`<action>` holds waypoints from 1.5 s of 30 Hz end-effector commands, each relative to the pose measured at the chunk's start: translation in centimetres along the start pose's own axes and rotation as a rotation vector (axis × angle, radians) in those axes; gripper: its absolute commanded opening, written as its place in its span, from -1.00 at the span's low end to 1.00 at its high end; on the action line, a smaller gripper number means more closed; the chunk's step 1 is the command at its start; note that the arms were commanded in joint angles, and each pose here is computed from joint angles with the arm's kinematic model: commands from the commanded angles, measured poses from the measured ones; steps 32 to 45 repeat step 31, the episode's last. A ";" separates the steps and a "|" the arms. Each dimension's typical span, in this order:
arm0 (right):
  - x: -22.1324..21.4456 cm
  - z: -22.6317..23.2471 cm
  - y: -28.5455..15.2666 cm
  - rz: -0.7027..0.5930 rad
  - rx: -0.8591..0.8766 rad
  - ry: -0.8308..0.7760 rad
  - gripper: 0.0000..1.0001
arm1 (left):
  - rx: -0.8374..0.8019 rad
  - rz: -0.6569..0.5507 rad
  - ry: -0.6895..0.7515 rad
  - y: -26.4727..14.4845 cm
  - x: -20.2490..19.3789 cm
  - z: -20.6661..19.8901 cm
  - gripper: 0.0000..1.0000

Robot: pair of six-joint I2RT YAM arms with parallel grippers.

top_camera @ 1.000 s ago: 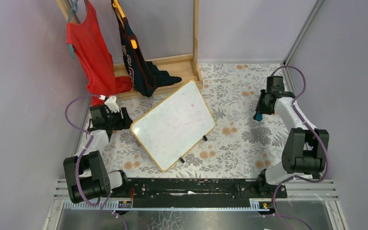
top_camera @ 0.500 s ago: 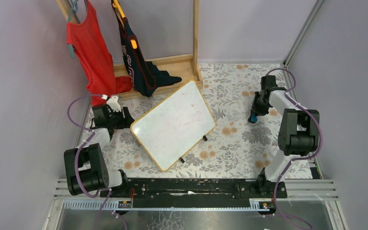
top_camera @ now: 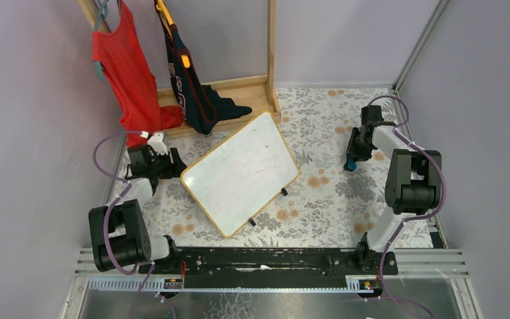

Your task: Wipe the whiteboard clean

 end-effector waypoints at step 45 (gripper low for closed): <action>-1.6 -1.4 -9.3 -0.628 0.021 0.156 0.99 | -0.109 -0.083 0.047 -0.4 3.2 -1.7 0.23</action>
Point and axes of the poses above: each gripper's point midway between its finger pads, its own y axis out along the fingers, its own z axis along the line the jaws close on, x = y × z, the point moved 6 cm from there along -y, back along the fingers, and after that the axes turned 5 degrees about -y, right-handed, at the moved point
